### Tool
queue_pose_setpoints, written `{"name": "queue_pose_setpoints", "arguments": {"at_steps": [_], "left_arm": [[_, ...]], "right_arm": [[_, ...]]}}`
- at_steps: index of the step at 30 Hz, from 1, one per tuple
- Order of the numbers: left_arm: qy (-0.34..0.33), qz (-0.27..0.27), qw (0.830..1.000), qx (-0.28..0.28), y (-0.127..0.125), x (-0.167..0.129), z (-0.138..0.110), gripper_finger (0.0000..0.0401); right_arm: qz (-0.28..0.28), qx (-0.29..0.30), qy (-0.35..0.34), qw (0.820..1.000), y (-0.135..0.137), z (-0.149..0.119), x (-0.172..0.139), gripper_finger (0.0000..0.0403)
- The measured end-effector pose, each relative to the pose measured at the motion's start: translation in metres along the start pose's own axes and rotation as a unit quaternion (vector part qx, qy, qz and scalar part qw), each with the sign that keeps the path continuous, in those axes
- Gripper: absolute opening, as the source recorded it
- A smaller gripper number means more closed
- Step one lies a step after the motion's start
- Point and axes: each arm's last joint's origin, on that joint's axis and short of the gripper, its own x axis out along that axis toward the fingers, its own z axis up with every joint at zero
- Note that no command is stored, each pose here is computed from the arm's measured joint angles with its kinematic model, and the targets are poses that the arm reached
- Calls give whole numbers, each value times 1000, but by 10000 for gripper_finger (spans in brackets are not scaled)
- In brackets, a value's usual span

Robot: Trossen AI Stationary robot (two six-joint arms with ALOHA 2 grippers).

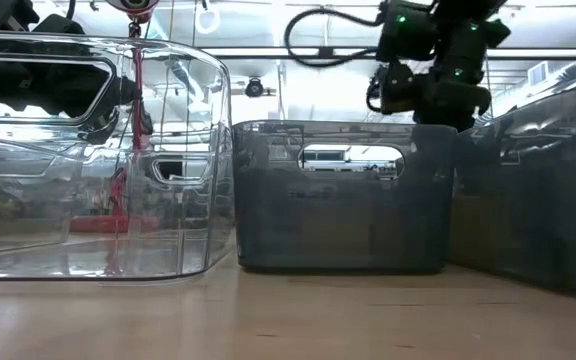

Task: Stack baskets by color
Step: Stack the bottom yellow bin on the right yellow bin

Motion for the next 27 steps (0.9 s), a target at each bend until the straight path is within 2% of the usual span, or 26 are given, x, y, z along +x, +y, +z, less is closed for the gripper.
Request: {"name": "queue_pose_setpoints", "arguments": {"at_steps": [8,18,23,27], "left_arm": [[0,0,1000,0,0,0,0,33],[0,0,1000,0,0,0,0,28],[0,0,1000,0,0,0,0,26],[0,0,1000,0,0,0,0,32]], "right_arm": [[-6,-17,63,998,9,12,11,178],[-16,-21,122,992,10,10,34,175],[-23,-26,141,989,10,9,44,159],[-29,-32,152,987,10,7,45,130]]}}
